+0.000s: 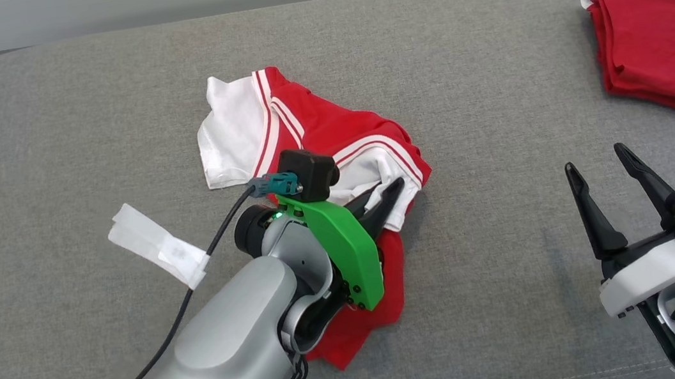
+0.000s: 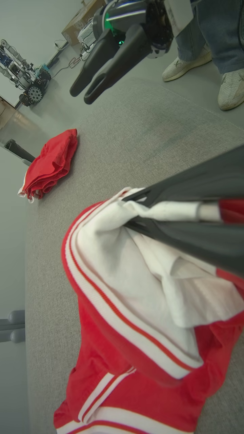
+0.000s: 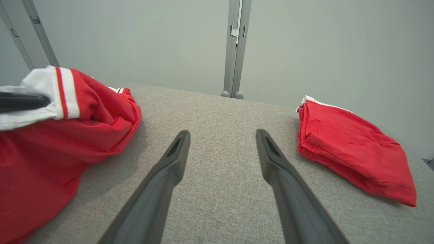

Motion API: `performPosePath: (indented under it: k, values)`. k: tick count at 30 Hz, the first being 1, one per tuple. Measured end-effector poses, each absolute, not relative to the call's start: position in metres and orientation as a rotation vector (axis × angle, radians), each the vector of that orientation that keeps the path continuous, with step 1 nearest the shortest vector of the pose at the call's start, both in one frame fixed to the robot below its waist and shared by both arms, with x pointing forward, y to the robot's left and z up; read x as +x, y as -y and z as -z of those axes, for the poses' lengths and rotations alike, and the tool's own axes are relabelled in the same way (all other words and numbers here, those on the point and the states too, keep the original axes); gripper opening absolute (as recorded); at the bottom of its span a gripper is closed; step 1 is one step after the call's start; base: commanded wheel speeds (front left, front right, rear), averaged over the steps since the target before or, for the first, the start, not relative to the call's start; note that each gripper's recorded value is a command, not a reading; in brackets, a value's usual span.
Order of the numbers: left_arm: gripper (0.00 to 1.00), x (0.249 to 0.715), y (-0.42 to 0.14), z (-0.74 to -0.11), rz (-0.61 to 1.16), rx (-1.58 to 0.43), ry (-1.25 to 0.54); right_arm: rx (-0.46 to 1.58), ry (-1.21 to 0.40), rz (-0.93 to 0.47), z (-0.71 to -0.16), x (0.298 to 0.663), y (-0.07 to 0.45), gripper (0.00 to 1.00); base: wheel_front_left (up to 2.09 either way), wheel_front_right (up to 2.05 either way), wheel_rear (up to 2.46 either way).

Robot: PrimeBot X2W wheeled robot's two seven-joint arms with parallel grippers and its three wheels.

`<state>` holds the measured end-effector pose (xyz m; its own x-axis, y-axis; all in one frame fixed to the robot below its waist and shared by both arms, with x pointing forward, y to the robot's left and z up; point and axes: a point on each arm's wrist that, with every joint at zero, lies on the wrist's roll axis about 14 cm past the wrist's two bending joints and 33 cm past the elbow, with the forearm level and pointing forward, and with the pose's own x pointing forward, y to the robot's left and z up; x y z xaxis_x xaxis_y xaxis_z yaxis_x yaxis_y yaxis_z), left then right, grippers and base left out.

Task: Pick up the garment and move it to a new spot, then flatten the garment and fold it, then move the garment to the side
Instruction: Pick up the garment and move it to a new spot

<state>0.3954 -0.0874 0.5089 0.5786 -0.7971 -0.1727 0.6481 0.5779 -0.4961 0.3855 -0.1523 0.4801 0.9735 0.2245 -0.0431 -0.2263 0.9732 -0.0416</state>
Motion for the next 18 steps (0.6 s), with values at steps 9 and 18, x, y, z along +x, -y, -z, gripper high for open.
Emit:
performPosePath:
  k: [9,18]
  values:
    - [0.22,0.380,0.105,-0.495,0.928,-0.416,-0.445,-0.047,-0.058,-0.184,-0.473,0.383,0.165,1.00,0.00,0.00,0.00]
    - [1.00,0.370,0.111,-0.502,0.955,-0.437,-0.428,-0.050,-0.058,-0.173,-0.471,0.385,0.168,1.00,0.00,0.00,0.00]
